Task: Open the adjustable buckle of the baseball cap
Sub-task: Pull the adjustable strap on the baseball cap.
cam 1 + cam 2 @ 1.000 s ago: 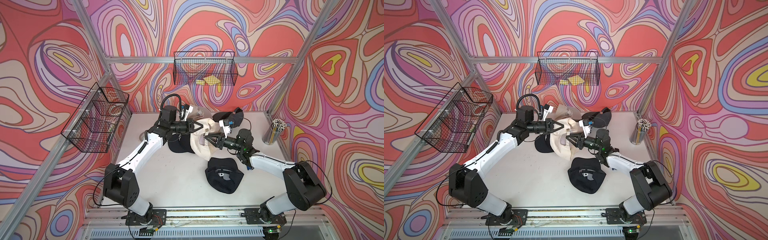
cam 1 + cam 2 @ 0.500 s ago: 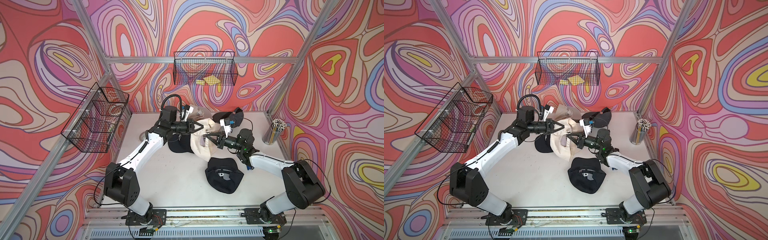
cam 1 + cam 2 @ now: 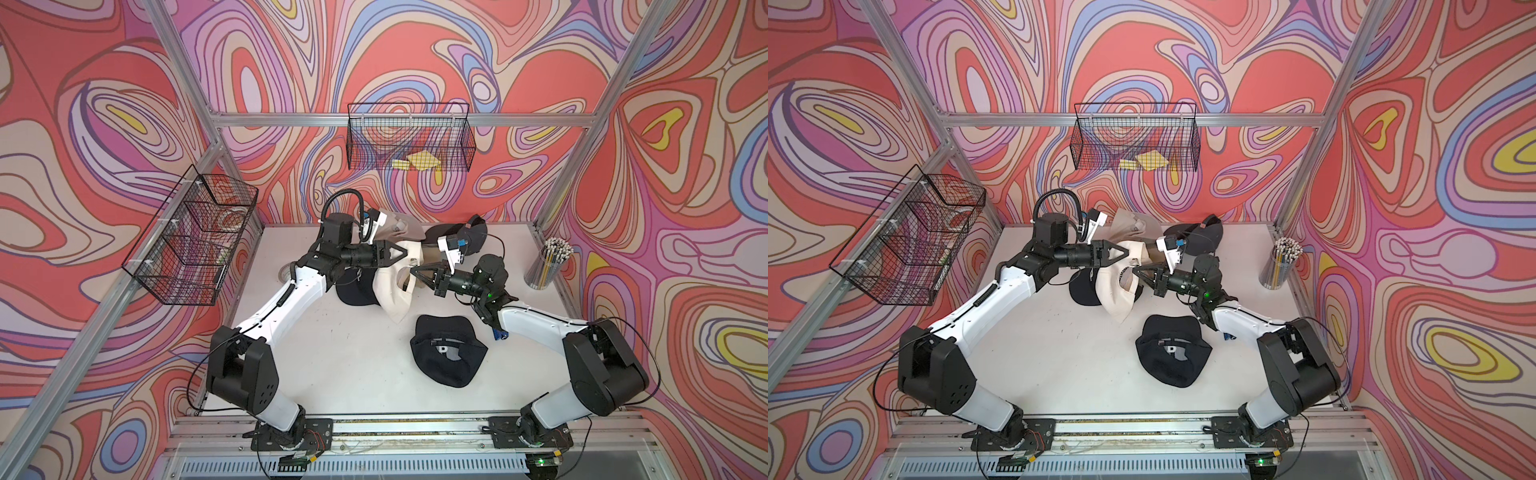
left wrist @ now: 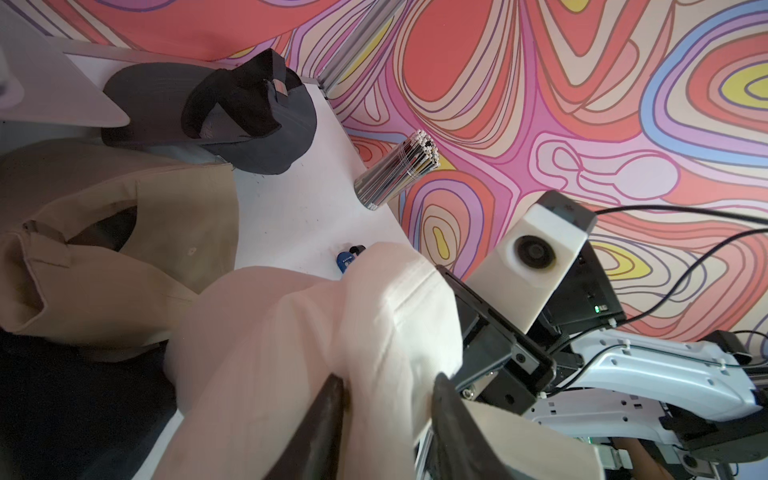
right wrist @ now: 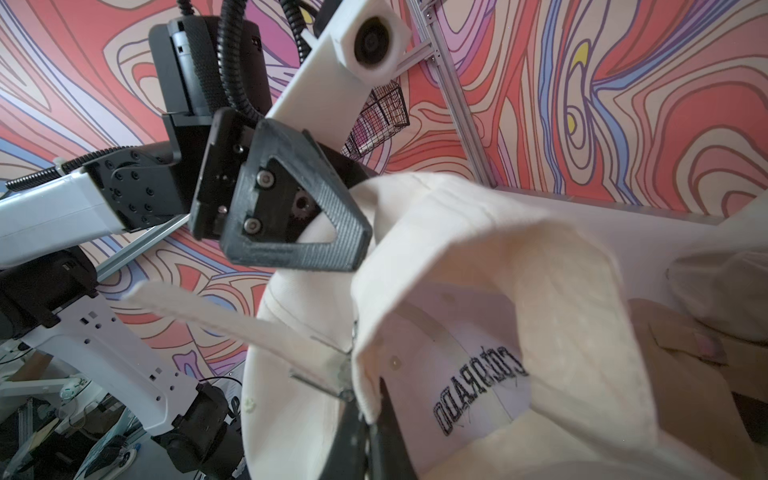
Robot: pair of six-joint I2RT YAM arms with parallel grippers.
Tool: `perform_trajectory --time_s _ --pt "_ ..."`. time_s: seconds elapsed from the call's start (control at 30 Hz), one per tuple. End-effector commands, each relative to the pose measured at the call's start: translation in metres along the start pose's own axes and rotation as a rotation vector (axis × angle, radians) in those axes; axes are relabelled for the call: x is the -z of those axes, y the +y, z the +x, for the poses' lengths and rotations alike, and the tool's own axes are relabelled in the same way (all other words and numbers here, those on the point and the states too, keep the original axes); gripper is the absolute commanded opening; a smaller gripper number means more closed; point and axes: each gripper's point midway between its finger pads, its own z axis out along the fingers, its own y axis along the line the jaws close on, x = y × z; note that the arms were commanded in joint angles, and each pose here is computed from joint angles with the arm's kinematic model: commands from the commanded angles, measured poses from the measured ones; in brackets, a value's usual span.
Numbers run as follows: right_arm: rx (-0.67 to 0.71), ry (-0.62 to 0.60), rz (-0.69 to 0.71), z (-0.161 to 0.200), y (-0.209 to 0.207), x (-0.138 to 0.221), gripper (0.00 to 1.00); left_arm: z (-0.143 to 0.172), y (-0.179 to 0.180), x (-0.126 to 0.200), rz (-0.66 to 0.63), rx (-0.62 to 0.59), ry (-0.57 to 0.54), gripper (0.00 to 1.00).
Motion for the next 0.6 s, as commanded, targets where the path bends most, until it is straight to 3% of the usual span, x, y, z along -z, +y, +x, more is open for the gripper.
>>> perform_trajectory --time_s 0.0,0.27,0.4,0.57 --pt "0.058 0.039 -0.032 0.0 -0.001 -0.007 0.0 -0.012 -0.01 0.015 0.003 -0.168 -0.064 0.5" --pt "0.085 0.127 -0.081 0.01 0.002 -0.008 0.0 -0.027 0.009 0.034 -0.014 -0.213 -0.092 0.56" --pt "0.085 0.127 -0.09 0.007 0.004 -0.008 0.0 -0.017 0.009 0.037 -0.014 -0.356 -0.066 0.57" --pt "0.061 0.145 -0.114 0.007 0.006 -0.009 0.0 -0.003 -0.008 0.041 0.086 -0.547 -0.105 0.59"
